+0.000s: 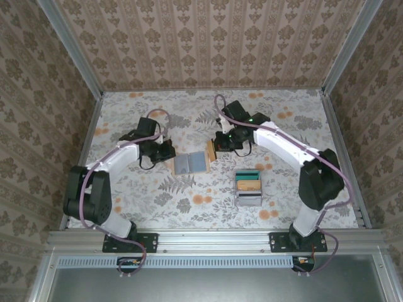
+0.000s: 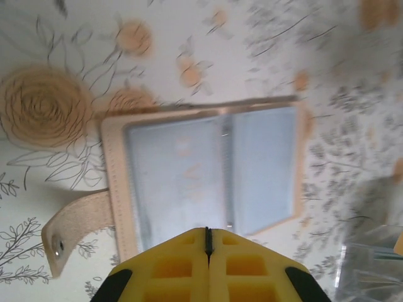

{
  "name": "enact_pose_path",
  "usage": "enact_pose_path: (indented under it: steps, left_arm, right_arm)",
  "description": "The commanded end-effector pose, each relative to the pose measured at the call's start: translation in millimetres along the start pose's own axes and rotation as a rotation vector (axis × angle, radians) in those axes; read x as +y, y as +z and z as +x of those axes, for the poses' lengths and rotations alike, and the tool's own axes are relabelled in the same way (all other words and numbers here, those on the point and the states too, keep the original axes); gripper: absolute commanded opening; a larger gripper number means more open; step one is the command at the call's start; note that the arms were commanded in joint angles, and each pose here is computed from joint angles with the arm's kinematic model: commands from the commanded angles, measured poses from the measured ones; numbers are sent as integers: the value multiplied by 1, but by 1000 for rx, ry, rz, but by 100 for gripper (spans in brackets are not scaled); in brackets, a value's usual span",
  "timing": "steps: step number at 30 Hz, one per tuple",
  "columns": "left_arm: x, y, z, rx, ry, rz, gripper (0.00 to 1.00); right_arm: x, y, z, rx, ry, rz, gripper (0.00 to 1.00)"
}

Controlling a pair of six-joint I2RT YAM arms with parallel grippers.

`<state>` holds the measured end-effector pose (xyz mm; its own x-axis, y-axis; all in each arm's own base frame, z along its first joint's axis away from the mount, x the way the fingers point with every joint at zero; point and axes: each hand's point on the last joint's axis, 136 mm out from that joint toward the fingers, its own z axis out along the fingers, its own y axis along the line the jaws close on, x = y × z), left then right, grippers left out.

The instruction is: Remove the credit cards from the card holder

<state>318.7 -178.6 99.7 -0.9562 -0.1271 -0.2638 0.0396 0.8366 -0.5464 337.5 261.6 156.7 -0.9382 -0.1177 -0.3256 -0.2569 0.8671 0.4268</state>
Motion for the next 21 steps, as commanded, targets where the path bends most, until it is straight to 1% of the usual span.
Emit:
enact_pose_path:
  steps: [1,2,3,4,6,8,10,12,13,14,15,17,21]
  left_arm:
    - [-25,-29,-14,-78,66,64,15]
    - [-28,-35,-15,-95,72,72,23]
    - [-31,-40,-17,-113,79,82,37]
    - [-34,-46,-18,-128,82,90,44]
    - [-38,-57,-20,-164,93,107,56]
    - [-41,-67,-21,-191,101,122,63]
    - [-42,-75,-21,-216,105,131,67]
    - [-42,-82,-20,-234,111,139,68]
    - [-42,-84,-19,-240,111,138,68]
    - [-40,-86,-18,-246,111,136,71]
    - [-39,-87,-17,-251,107,134,72]
    - [-37,-88,-14,-253,103,134,72]
    - [-34,-86,-9,-243,99,137,73]
  right_arm:
    - [-11,-42,23,23,-193,148,0]
    - [-12,-49,29,34,-239,178,0]
    - [-14,-56,36,50,-289,202,0]
    - [-15,-61,42,63,-340,222,0]
    - [-17,-69,59,102,-464,257,0]
    - [-20,-74,75,137,-585,288,0]
    - [-22,-78,92,175,-719,294,0]
    - [-25,-78,110,216,-842,290,0]
    - [-25,-83,114,205,-889,290,0]
    - [-26,-84,121,215,-961,294,0]
    - [-28,-84,127,228,-1024,303,0]
    - [-36,-83,132,249,-1097,351,0]
    - [-55,-78,141,346,-1166,411,0]
